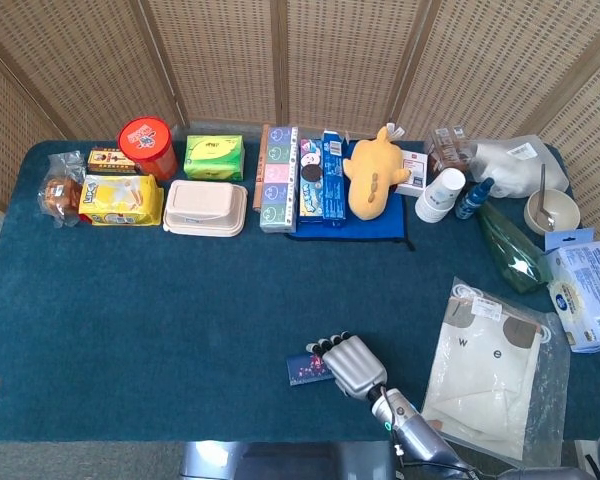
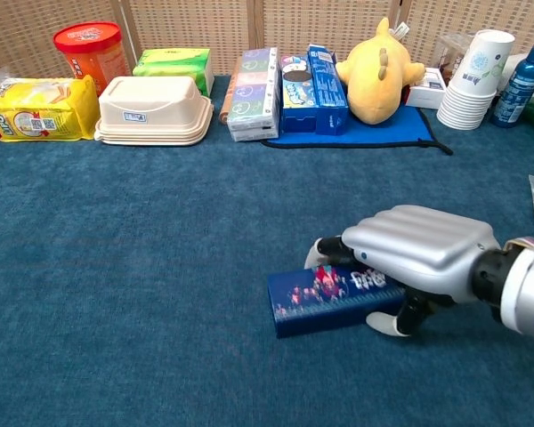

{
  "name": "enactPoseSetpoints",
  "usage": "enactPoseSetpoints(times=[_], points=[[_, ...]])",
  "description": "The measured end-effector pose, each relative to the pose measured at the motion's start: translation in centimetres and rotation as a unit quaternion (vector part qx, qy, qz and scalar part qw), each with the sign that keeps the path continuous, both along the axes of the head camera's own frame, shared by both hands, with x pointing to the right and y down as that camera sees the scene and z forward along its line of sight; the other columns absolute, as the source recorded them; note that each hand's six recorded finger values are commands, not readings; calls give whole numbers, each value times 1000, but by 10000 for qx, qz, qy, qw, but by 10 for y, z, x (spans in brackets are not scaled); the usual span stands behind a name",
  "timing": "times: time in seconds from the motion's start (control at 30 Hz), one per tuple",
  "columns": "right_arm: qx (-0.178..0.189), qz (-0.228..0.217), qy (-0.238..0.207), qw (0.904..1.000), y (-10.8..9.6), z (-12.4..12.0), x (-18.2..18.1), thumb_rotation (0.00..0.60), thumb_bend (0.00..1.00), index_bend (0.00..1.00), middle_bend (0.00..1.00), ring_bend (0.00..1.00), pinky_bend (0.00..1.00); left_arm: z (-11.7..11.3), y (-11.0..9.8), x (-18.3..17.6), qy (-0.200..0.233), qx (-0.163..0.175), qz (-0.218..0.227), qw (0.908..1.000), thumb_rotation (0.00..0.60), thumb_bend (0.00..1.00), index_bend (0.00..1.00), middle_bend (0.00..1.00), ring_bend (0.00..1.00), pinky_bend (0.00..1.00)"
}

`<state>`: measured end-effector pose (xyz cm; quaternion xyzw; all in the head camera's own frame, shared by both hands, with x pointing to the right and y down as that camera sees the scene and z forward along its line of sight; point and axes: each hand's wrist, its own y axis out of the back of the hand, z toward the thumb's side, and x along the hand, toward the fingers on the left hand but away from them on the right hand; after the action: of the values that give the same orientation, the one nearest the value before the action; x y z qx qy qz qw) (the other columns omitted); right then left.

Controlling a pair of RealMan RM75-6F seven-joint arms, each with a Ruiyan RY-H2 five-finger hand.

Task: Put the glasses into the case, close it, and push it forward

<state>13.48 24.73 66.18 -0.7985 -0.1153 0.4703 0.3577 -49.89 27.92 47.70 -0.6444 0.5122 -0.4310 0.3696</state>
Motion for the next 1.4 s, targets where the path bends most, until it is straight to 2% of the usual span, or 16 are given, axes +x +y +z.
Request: enactPoseSetpoints(times=[0.27, 0.43, 0.6, 0.8, 0.9, 1.0, 1.07, 1.13, 1.23, 1.4], points=[[96, 468, -268, 9985, -22, -5, 1, 600, 346, 468, 476, 492, 513, 4, -2, -1, -2, -62, -22, 10000, 600, 321, 128, 15, 0, 0], [316, 739, -339, 9962, -50, -8, 7, 600, 346, 468, 472, 492, 495, 6, -4, 0, -14, -90, -41, 10000, 600, 321, 127, 16, 0, 0], [521, 937, -310, 9937, -80, -7, 17, 600, 345, 466, 470, 492, 486, 7, -8, 3, -28, -108, -51, 9999, 600, 321, 125, 15, 0, 0], [603, 949, -116, 9936, -102, 7, 26, 600, 343, 453, 462, 471, 447, 9, -13, 9, -48, -136, -58, 9999, 600, 321, 120, 15, 0, 0], [544, 942, 55, 9941, -111, 19, 33, 600, 342, 394, 405, 385, 390, 10, -16, 12, -67, -133, -67, 9999, 600, 321, 119, 15, 0, 0], [431, 961, 202, 9942, -117, 28, 39, 600, 339, 252, 299, 246, 319, 12, -19, 15, -87, -173, -77, 9998, 600, 322, 116, 15, 0, 0], [358, 958, 254, 9944, -118, 31, 41, 600, 341, 121, 211, 158, 274, 14, -21, 18, -79, -204, -79, 9997, 600, 321, 114, 15, 0, 0], [309, 945, 281, 9946, -120, 30, 43, 600, 341, 45, 163, 112, 248, 15, -23, 20, -74, -225, -77, 9997, 600, 320, 114, 15, 0, 0], [296, 964, 231, 9946, -122, 25, 44, 600, 342, 5, 138, 87, 234, 18, -27, 25, -56, -258, -74, 9996, 600, 321, 113, 15, 0, 0], [418, 1084, 81, 9932, -127, 7, 50, 600, 341, 0, 125, 73, 223, 21, -33, 30, -80, -343, -97, 9993, 600, 321, 113, 15, 0, 0]])
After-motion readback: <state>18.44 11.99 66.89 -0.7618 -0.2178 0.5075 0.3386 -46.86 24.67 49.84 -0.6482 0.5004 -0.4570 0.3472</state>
